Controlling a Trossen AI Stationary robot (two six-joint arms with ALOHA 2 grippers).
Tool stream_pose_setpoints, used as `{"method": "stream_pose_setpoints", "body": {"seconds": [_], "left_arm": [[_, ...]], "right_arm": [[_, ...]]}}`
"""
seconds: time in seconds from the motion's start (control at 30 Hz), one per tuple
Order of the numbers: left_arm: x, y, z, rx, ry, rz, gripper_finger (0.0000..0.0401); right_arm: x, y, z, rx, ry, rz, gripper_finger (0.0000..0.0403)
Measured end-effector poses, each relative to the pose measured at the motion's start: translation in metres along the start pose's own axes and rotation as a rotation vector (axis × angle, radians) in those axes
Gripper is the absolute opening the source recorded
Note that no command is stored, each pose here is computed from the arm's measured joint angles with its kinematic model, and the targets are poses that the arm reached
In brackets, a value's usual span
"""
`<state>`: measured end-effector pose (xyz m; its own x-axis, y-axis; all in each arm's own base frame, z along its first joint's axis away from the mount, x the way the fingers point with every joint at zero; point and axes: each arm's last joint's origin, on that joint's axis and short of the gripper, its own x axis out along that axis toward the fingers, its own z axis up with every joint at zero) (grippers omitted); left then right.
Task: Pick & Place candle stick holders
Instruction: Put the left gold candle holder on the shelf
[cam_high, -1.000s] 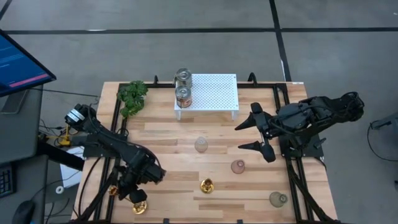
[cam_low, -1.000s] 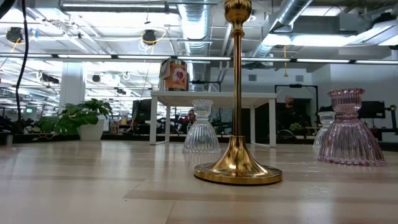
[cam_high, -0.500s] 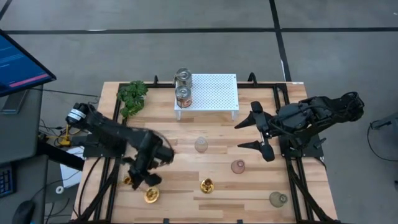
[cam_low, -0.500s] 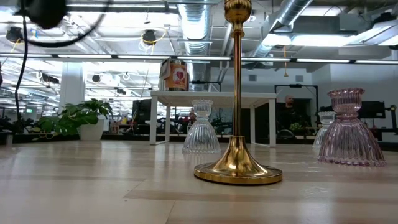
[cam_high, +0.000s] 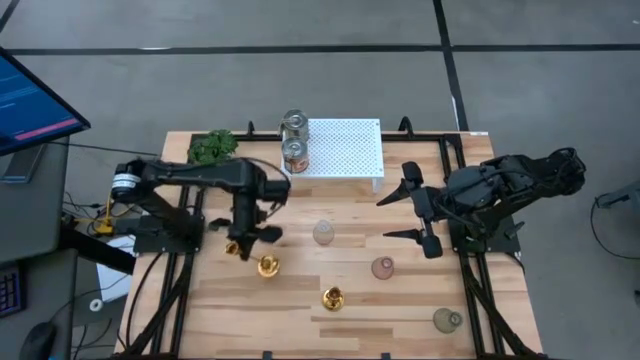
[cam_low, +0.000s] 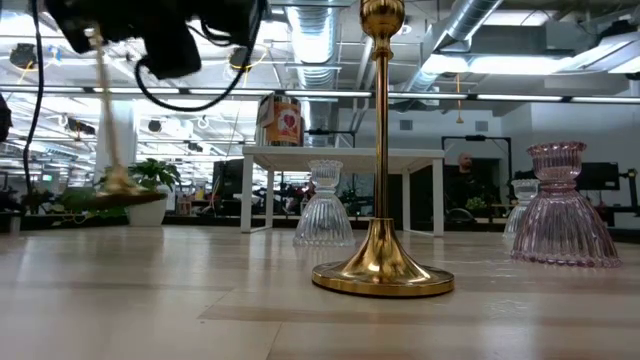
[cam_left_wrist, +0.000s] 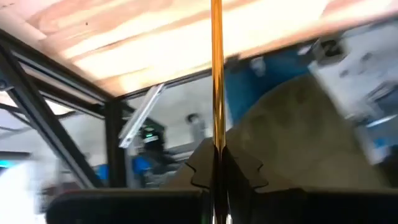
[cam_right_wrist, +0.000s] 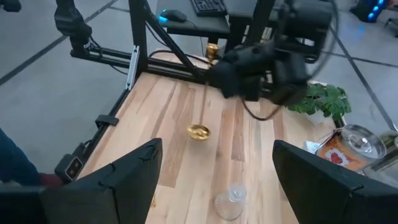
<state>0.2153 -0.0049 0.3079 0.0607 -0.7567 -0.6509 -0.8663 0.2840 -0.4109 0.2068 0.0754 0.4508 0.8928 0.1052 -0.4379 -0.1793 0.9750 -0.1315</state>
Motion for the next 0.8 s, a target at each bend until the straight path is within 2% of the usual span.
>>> {"method": "stream_pose_setpoints", "body": {"seconds": [0.23, 0.43, 0.53, 0.8], "left_arm": [[-0.02, 0.009, 0.015, -0.249, -0.047, -0.076, 0.0014], [-0.028, 0.012, 0.025, -0.412, -0.072, -0.111, 0.0022], [-0.029, 0.009, 0.033, -0.437, -0.095, -0.139, 0.0022], [-0.028, 0.0, 0.048, -0.413, -0.102, -0.195, 0.0023]], "right_arm": [[0.0, -0.003, 0.0, 0.012, 0.0, 0.009, 0.0296], [0.0, -0.003, 0.0, 0.011, -0.002, 0.012, 0.0296], [0.0, -0.003, 0.0, 0.02, -0.003, 0.012, 0.0296], [0.0, -0.003, 0.0, 0.038, -0.005, 0.011, 0.0296]]}}
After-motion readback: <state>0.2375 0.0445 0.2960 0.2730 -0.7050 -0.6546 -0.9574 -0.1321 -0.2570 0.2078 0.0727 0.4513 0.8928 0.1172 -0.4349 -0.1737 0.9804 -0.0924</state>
